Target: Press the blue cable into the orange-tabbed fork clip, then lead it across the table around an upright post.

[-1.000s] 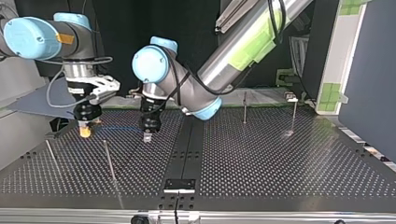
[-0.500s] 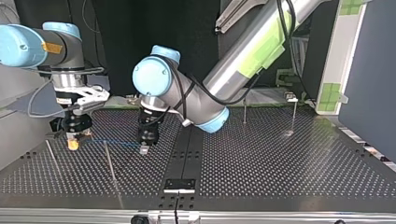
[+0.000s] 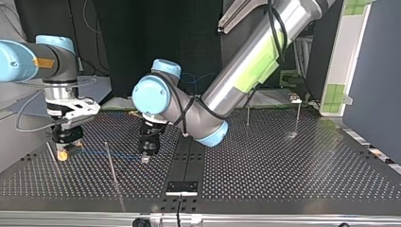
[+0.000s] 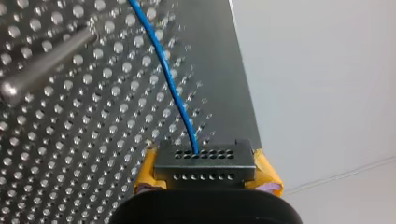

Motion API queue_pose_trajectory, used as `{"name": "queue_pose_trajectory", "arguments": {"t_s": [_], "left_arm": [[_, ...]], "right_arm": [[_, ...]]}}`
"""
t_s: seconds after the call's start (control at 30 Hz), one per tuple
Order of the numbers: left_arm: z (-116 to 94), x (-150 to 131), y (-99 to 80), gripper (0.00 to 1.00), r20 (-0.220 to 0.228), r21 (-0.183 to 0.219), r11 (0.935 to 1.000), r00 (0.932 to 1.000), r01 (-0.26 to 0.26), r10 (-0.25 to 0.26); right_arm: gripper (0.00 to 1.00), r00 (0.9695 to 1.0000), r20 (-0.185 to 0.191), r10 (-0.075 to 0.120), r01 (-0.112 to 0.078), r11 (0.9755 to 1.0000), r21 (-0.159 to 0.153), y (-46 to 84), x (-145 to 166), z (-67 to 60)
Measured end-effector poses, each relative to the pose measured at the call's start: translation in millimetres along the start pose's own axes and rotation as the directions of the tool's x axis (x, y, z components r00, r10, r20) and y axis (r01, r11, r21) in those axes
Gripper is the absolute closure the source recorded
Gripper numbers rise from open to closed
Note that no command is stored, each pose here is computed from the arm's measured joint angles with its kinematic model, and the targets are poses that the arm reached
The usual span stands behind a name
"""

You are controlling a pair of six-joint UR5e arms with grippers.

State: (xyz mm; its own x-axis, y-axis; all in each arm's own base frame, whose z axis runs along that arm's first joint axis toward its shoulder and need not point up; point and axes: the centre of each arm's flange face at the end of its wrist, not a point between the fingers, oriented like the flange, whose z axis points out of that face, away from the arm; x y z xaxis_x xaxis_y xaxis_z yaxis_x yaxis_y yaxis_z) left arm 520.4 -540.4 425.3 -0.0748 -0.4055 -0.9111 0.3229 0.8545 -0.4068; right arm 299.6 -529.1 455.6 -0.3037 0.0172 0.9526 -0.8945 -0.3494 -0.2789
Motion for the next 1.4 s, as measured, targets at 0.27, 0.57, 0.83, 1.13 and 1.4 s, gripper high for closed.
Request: {"name": "queue_pose_trajectory", "arguments": {"t_s": [0.27, 0.57, 0.83, 1.13, 1.4], "left_arm": [[22, 16, 6.1, 1.0, -0.017, -0.003, 1.0, 0.9998, -0.004, 0.004], [38, -12, -3.5, 1.0, 0.038, 0.048, 0.9981, 0.9984, 0.04, -0.042], [46, 5, -2.4, 1.0, 0.021, 0.067, 0.9967, 0.9986, 0.046, -0.048], [53, 39, 7.0, 1.0, -0.021, 0.062, 0.9976, 0.9994, 0.03, -0.029], [58, 69, 15.4, 1.0, -0.056, 0.055, 0.9984, 0.9984, 0.013, -0.01]], "right_arm": [[1.0, 1.0, -0.004, 0.006, -0.006, 0.9995, -0.032, 22.0, 0, 15.5], [1.0, 0.9999, -0.007, 0.007, -0.008, 0.998, -0.063, 42.0, 1, 25.5], [1.0, 0.9998, 0.019, 0.009, -0.007, 0.9956, -0.094, 62.9, -17, 34.0], [1.0, 0.9994, 0.032, 0.009, -0.005, 0.9923, -0.124, 82.2, -28, 39.5], [1.0, 0.9937, 0.11, 0.019, -0.002, 0.9884, -0.152, 103.8, -76, 45.5]]}}
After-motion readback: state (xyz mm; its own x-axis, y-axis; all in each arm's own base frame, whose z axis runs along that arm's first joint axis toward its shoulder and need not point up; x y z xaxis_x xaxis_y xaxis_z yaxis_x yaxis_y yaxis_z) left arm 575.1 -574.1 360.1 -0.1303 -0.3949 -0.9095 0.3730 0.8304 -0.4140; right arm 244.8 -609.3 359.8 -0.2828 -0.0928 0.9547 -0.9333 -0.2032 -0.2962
